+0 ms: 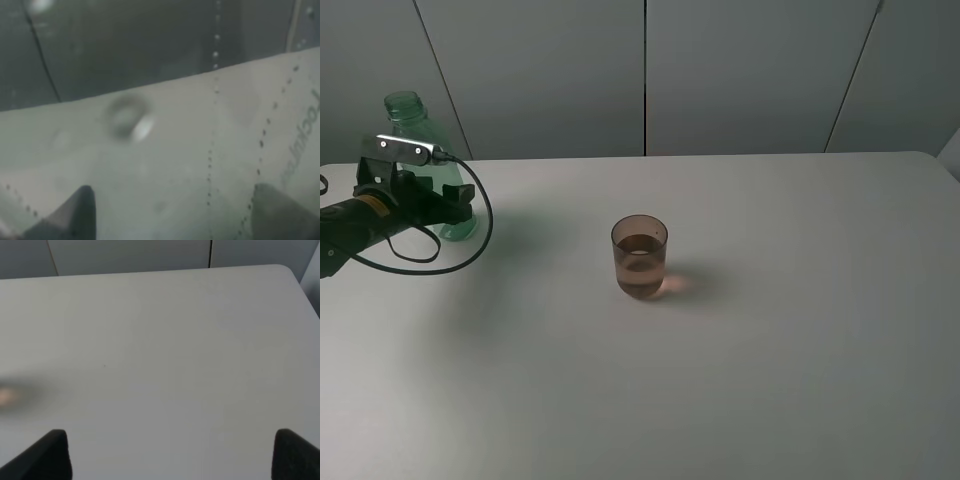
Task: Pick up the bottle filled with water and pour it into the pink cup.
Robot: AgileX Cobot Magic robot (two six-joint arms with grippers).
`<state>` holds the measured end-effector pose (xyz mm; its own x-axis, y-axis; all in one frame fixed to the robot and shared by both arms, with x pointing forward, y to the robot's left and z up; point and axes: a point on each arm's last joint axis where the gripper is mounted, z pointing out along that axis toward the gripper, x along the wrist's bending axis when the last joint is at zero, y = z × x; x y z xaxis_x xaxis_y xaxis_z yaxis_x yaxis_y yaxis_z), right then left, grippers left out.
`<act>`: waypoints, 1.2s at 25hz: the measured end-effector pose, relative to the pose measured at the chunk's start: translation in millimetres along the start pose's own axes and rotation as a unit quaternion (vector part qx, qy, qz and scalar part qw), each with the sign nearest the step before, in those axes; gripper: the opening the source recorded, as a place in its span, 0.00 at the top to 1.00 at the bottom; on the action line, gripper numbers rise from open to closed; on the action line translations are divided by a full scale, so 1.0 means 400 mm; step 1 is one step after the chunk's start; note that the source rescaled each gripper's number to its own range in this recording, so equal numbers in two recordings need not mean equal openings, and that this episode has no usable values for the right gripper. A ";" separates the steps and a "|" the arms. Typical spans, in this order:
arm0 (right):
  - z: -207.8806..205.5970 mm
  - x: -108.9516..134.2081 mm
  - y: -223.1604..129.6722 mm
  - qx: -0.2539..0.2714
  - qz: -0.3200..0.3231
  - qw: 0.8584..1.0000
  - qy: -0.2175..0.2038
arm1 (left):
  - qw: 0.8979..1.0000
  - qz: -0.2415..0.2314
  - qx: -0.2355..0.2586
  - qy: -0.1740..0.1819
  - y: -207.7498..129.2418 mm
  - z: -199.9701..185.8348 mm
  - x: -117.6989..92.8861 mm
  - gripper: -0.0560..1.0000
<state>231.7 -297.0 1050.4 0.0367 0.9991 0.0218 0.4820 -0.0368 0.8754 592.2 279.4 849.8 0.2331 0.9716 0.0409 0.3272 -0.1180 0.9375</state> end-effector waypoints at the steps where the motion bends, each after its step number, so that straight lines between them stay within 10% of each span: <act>1: 0.000 0.000 0.000 0.000 0.000 1.000 0.000 | 1.000 0.000 0.003 0.000 -0.001 0.000 0.000 0.50; 6: 0.000 0.000 0.000 0.000 0.000 1.000 0.000 | 1.000 0.000 0.016 0.000 -0.007 0.000 0.000 0.31; 30: 0.000 0.000 0.000 0.000 0.000 1.000 0.000 | 0.988 -0.015 0.149 0.028 0.007 -0.181 -0.013 0.31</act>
<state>231.7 -297.0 1050.4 0.0367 0.9991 0.0218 0.4820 -0.0368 0.8754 525.5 288.7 877.2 0.1706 0.9844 0.0428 0.5908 -0.1370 0.7951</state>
